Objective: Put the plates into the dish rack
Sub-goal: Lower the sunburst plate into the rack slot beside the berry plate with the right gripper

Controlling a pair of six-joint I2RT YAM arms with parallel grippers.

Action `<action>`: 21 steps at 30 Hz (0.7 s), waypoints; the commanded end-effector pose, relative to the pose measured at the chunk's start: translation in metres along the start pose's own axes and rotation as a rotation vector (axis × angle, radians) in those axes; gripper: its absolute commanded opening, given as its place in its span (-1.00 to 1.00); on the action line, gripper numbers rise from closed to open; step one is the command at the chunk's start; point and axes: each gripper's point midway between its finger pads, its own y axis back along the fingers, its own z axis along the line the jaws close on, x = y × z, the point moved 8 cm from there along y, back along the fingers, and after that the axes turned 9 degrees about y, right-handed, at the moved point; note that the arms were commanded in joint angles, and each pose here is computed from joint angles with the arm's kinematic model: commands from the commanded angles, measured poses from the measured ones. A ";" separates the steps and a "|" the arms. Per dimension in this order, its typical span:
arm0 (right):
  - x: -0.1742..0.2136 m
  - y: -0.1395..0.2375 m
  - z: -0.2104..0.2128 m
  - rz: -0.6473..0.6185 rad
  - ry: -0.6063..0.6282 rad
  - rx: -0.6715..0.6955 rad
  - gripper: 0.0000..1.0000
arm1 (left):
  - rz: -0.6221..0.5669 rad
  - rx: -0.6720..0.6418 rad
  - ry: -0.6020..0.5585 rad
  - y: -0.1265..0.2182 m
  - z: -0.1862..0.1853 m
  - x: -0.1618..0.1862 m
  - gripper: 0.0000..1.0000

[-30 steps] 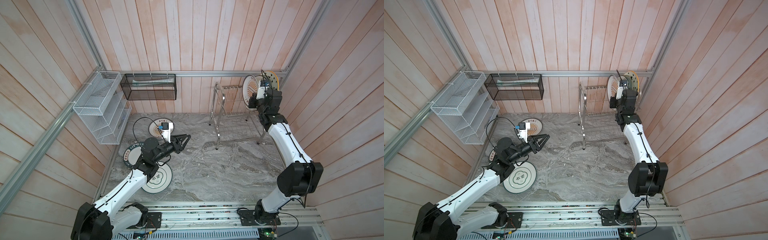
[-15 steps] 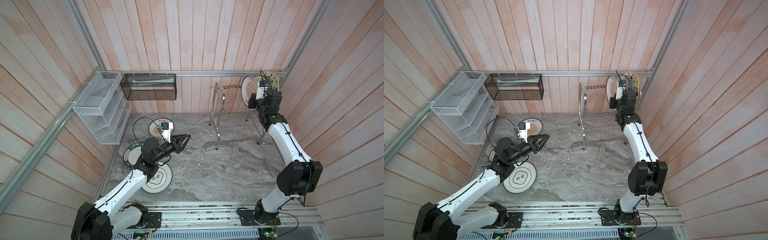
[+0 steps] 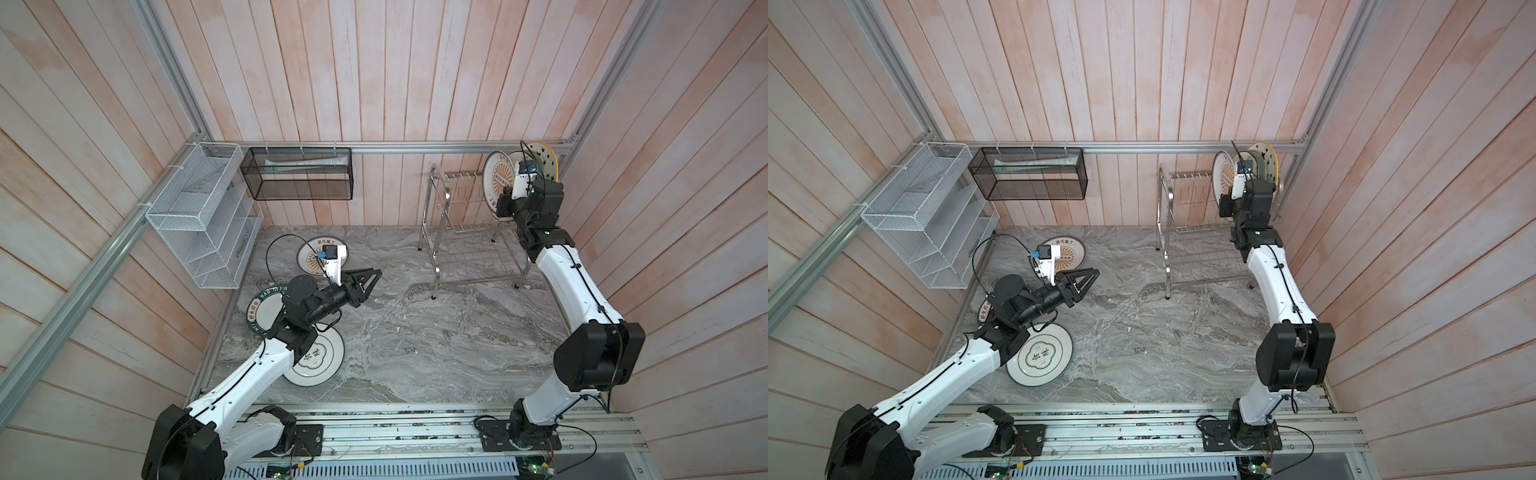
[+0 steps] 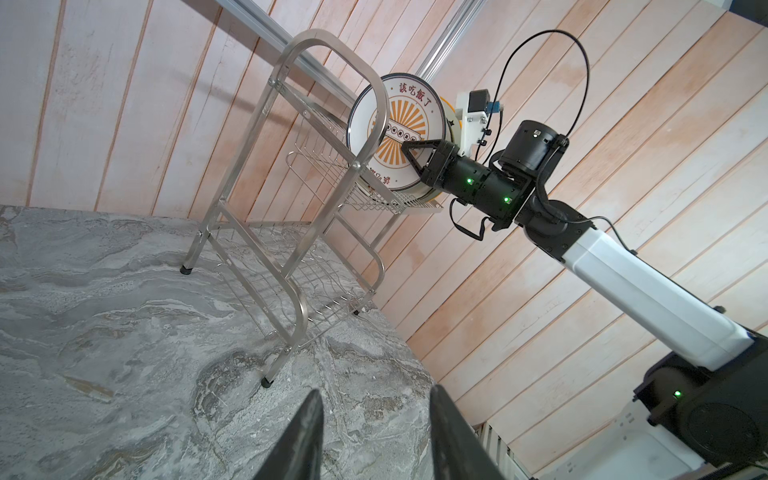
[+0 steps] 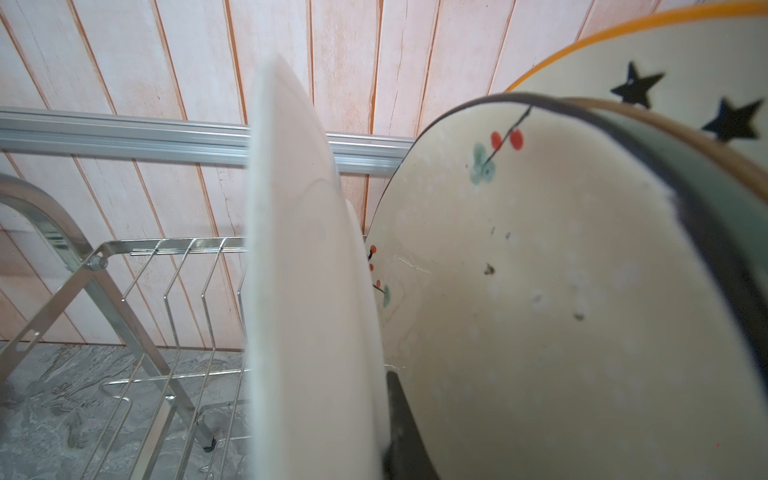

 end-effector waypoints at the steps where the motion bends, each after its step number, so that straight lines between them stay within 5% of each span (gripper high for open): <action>1: 0.005 -0.004 0.002 0.024 0.000 -0.027 -1.00 | 0.000 -0.002 -0.011 0.001 0.000 0.002 -0.14; 21: 0.002 0.006 0.003 0.042 -0.013 -0.053 -1.00 | -0.007 0.009 -0.019 0.002 -0.003 -0.001 -0.14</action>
